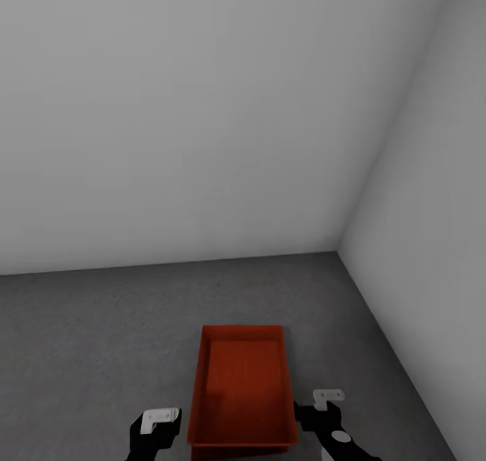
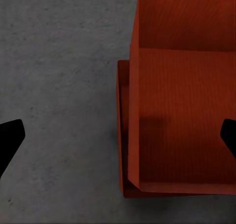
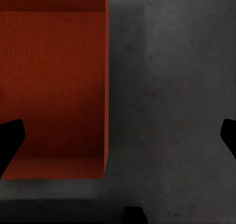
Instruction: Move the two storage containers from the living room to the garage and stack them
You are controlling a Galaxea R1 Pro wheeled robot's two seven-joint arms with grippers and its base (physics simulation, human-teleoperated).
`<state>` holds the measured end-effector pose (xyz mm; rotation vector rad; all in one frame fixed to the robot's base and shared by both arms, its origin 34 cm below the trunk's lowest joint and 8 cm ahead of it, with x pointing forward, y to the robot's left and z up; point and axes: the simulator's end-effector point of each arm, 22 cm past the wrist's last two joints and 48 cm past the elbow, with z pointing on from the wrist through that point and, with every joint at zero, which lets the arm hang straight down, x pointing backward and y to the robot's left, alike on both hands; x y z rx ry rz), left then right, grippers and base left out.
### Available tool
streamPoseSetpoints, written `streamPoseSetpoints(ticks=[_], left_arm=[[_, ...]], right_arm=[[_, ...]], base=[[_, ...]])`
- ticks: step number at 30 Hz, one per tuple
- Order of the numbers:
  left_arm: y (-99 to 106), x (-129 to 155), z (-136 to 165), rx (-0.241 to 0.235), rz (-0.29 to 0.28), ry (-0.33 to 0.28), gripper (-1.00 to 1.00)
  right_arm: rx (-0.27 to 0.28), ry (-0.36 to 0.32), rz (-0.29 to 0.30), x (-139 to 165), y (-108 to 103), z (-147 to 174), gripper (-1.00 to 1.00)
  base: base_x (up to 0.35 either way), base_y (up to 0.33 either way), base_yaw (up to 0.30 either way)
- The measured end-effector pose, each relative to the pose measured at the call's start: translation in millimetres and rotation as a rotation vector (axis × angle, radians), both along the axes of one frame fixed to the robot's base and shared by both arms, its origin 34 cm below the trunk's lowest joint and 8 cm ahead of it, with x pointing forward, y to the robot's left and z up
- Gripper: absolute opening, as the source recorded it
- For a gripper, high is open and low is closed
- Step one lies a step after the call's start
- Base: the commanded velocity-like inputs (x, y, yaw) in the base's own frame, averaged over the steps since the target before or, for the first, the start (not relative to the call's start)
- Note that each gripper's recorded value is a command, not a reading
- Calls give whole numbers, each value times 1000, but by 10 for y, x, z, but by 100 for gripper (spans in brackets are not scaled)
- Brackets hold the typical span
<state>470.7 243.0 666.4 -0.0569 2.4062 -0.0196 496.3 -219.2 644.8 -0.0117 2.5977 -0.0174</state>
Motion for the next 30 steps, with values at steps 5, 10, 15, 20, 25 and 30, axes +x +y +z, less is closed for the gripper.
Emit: streamPoseSetpoints(ticks=[5, 10, 15, 20, 25, 30], left_arm=[[3, 27, 30, 0, 0, -8, 100], [5, 46, 50, 1, 0, -14, 100], [4, 52, 56, 1, 0, -15, 100], [1, 54, 58, 0, 0, -16, 100], [4, 54, 58, 1, 0, -16, 100], [1, 54, 59, 0, 0, -16, 100]], right_arm=[[0, -8, 0, 30, 0, 32, 100], [0, -14, 0, 49, 0, 53, 100], [0, -16, 0, 56, -1, 60, 100], [0, -15, 0, 56, -1, 61, 100], [0, -16, -1, 57, -1, 63, 100], [0, -15, -1, 56, -1, 62, 100]], base=[[0, 0, 0], [0, 0, 0], [0, 0, 0], [0, 0, 0], [0, 0, 0], [0, 0, 0]])
